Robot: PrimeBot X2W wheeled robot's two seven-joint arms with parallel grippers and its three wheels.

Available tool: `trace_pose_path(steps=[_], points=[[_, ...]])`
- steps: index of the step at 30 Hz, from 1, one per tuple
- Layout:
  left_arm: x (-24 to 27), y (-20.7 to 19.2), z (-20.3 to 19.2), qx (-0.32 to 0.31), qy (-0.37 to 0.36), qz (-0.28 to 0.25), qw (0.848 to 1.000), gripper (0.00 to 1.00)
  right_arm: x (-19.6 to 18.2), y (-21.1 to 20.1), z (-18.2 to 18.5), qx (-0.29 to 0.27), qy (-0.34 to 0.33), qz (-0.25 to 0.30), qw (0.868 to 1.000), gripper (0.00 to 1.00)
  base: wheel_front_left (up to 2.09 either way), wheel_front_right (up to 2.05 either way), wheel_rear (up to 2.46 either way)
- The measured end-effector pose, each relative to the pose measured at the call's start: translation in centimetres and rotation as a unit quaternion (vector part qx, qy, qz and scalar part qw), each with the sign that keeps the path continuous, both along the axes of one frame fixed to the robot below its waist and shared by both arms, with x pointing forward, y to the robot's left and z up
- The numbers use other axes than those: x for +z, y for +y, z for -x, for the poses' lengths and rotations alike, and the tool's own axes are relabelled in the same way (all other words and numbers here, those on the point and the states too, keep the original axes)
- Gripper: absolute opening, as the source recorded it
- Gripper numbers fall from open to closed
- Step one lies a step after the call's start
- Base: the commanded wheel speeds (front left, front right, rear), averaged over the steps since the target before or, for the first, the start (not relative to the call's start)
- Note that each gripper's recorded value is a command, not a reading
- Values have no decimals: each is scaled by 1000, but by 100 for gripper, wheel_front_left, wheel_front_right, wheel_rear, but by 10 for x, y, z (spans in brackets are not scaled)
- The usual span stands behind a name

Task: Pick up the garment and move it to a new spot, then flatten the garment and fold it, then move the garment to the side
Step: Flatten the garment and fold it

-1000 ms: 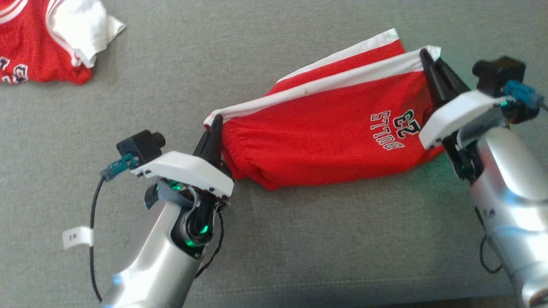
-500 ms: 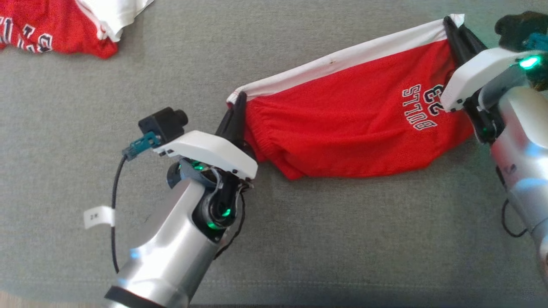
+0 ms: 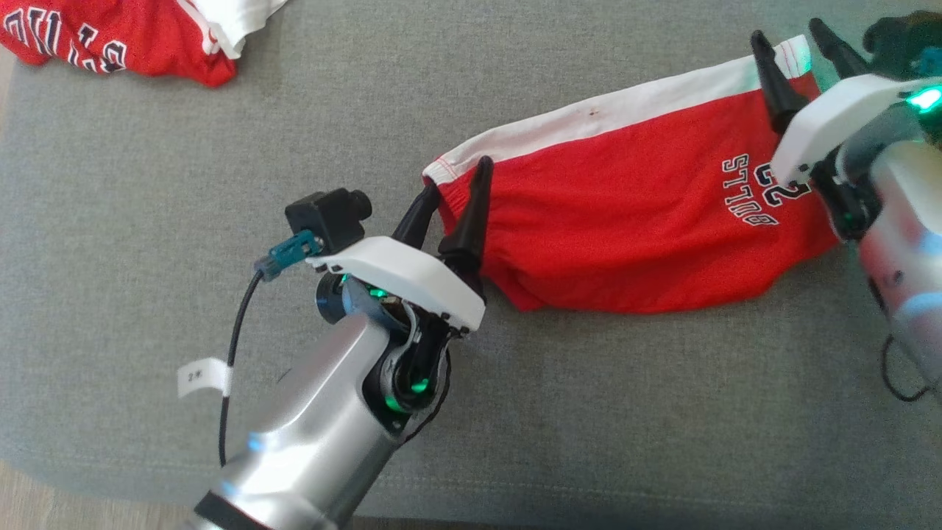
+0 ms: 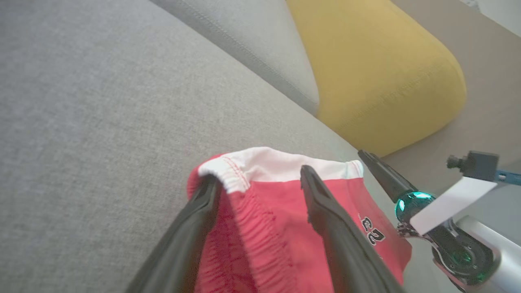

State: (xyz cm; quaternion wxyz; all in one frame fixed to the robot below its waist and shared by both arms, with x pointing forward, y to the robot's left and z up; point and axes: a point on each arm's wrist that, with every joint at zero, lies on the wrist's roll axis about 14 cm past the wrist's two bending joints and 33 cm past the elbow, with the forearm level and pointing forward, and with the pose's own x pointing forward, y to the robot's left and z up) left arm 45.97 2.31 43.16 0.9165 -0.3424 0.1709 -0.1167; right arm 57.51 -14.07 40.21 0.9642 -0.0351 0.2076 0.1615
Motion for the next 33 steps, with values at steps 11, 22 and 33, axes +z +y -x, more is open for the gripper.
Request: trace_pose_path(steps=[11, 22, 33], points=[[25, 38, 20, 10, -79, -91, 993, 100, 25, -32, 4, -4, -23, 31, 999, 100, 0, 0, 0], [41, 79, 44, 60, -119, -155, 979, 100, 6, -44, 51, 5, 73, 45, 996, 100, 0, 0, 0], [35, 105, 48, 102, -111, -172, 974, 100, -39, -46, 72, -5, 188, 42, 981, 100, 0, 0, 0]])
